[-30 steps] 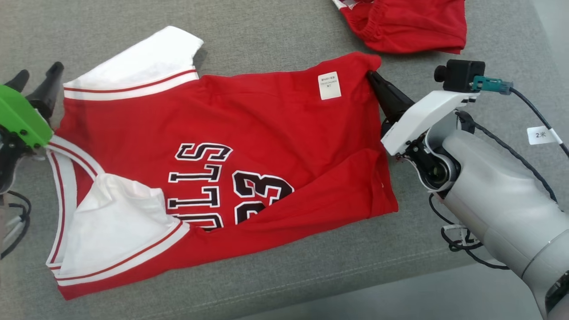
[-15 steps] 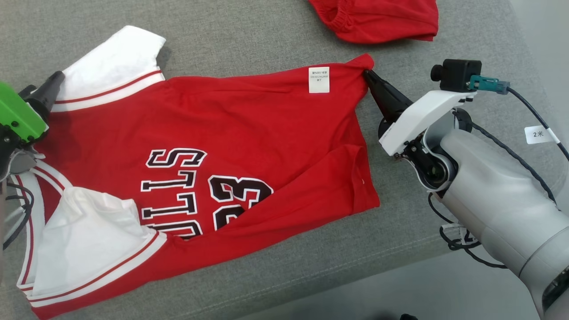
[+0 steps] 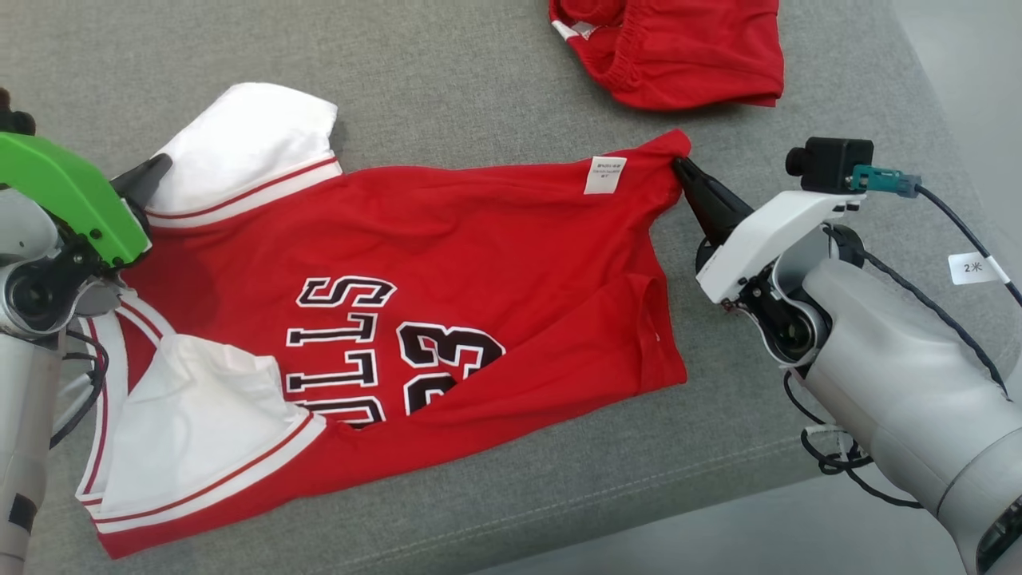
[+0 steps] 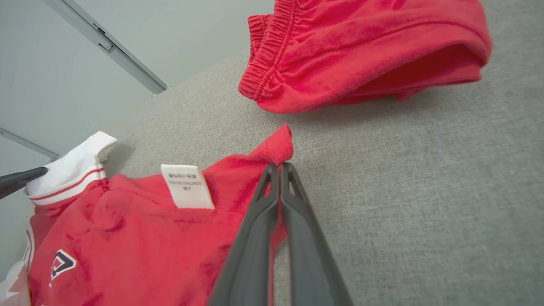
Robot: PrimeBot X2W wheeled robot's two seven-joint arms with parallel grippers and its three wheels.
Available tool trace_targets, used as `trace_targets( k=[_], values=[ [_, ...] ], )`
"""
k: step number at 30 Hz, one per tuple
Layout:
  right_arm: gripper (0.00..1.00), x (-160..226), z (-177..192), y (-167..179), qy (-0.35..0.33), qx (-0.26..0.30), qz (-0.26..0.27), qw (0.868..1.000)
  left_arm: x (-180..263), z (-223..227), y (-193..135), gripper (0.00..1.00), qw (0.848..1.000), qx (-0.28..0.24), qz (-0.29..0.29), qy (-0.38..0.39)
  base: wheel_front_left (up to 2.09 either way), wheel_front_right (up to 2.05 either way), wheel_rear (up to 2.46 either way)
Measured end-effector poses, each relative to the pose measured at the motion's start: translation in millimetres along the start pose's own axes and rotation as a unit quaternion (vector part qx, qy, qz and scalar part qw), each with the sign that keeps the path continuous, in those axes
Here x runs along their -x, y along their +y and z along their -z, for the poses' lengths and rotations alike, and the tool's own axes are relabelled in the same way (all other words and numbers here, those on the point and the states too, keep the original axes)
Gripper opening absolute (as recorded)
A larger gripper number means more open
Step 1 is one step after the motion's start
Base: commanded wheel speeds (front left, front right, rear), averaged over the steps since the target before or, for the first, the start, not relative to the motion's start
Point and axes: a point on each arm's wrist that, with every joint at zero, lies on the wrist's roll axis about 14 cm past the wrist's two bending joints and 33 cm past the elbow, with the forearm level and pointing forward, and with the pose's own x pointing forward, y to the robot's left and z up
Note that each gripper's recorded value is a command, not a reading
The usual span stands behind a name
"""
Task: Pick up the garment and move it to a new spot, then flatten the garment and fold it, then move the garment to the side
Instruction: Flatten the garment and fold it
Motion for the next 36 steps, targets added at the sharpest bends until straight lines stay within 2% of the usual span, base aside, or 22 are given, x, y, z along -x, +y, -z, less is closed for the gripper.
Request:
trace_targets(
  k=[3, 8, 13, 17, 18, 19, 20, 21, 24, 29, 33, 36],
  values=[
    [0.00, 3, 1, 3, 0.001, 0.001, -0.002, 1.000, 10, -10, -12, 0.00, 0.999, -0.039, 0.006, -0.020, 0.00, 0.00, 0.00],
    [0.00, 7, 0, 12, -0.003, 0.003, -0.010, 1.000, 31, -12, -39, 0.00, 0.986, -0.155, 0.026, -0.059, 0.00, 0.00, 0.00],
    [0.00, 12, 2, 17, -0.004, 0.003, -0.014, 1.000, 47, 28, -86, 0.00, 0.959, -0.257, 0.089, -0.075, 0.00, 0.00, 0.00],
    [0.00, 13, 1, 21, -0.005, 0.005, -0.018, 1.000, 60, 76, -81, 0.02, 0.949, -0.293, 0.097, -0.057, 0.00, 0.00, 0.00],
    [0.00, 13, 2, 22, -0.004, 0.006, -0.019, 1.000, 63, 85, -75, 0.17, 0.949, -0.298, 0.092, -0.049, 0.00, 0.00, 0.00],
    [0.00, 13, 2, 22, -0.003, 0.008, -0.019, 1.000, 66, 93, -69, 0.40, 0.949, -0.301, 0.085, -0.042, 0.00, 0.00, 0.00],
    [0.00, 13, 2, 22, -0.003, 0.010, -0.020, 1.000, 68, 98, -64, 0.87, 0.951, -0.297, 0.079, -0.041, 0.00, 0.00, 0.00],
    [0.00, 12, 1, 23, -0.003, 0.012, -0.022, 1.000, 70, 101, -59, 1.00, 0.952, -0.294, 0.074, -0.041, 0.00, 0.00, 0.00],
    [0.00, 11, 1, 30, -0.002, 0.018, -0.031, 0.999, 78, 95, -47, 1.00, 0.959, -0.272, 0.057, -0.063, 0.00, 0.00, 0.00],
    [0.00, 9, 1, 38, -0.003, 0.017, -0.042, 0.999, 90, 61, -33, 1.00, 0.965, -0.227, 0.033, -0.128, 0.00, 0.00, 0.00],
    [0.00, 9, 3, 38, -0.001, 0.014, -0.042, 0.999, 97, 22, -29, 1.00, 0.972, -0.108, 0.035, -0.205, 0.00, 0.00, 0.00],
    [0.00, 7, 5, 35, 0.002, 0.013, -0.040, 0.999, 89, 27, -24, 1.00, 0.981, -0.013, 0.040, -0.191, 0.00, 0.00, 0.00]
  ],
)
